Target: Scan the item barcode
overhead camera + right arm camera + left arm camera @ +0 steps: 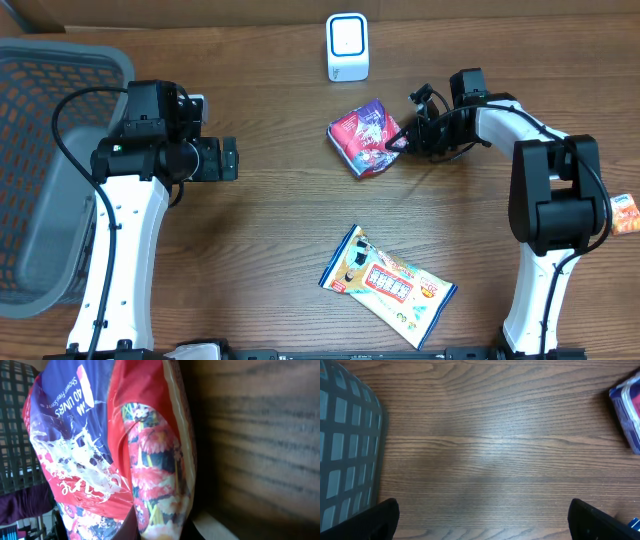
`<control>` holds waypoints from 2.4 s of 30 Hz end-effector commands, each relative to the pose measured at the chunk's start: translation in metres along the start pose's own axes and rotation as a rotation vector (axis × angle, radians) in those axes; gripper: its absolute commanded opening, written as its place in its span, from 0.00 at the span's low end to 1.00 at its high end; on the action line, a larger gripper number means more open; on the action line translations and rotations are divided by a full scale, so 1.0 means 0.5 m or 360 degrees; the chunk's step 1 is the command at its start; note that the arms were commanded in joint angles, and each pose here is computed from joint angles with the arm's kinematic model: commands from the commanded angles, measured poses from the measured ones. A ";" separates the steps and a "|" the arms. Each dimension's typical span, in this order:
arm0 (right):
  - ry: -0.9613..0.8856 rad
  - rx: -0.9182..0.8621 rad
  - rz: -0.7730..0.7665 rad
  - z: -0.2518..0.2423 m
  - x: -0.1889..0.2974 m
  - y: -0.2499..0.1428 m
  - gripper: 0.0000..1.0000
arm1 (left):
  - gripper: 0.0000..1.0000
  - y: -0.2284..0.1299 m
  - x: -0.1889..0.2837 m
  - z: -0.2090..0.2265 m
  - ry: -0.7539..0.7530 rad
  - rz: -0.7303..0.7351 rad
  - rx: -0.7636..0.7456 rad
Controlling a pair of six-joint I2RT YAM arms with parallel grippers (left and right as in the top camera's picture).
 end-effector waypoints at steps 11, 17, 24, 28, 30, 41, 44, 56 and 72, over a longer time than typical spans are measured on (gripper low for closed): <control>-0.1510 0.0436 -0.1060 0.254 0.336 -0.093 0.04 | 1.00 0.001 0.007 0.005 0.0017 -0.0015 0.0021; -0.2176 0.0708 -0.1209 0.330 0.331 -0.195 0.04 | 1.00 0.001 0.007 0.005 0.0017 -0.0015 0.0021; -0.2475 0.0980 -0.1343 0.345 0.247 -0.301 0.04 | 1.00 0.001 0.007 0.004 0.0016 -0.0015 0.0019; -0.2618 0.1152 -0.1290 0.296 0.176 -0.316 0.04 | 1.00 0.001 0.007 0.004 0.0016 -0.0015 0.0019; -0.2766 0.1282 -0.1277 0.254 0.119 -0.307 0.04 | 1.00 0.001 0.007 0.004 0.0016 -0.0015 0.0019; -0.3166 0.1737 -0.1191 0.177 -0.079 -0.298 0.04 | 1.00 0.001 0.007 0.004 0.0016 -0.0015 0.0019; -0.3080 0.1895 -0.1193 0.196 -0.119 -0.341 0.30 | 1.00 0.001 0.007 0.004 0.0016 -0.0015 0.0019; -0.2113 0.2006 -0.1108 0.276 -0.270 -0.546 1.00 | 1.00 0.001 0.007 0.004 0.0016 -0.0015 0.0019; -0.1415 0.0743 -0.0683 0.420 -0.047 -0.441 1.00 | 1.00 0.001 0.007 0.004 0.0016 -0.0015 0.0019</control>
Point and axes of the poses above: each gripper's point midway between its finger pads, its own x axis back along the fingers, its own z axis along the line the jaws close on, y = z × x, the point moved 6 cm from there along x, back along the fingers, and after that the axes turned 15 degrees about -x, right-handed, at the moved point
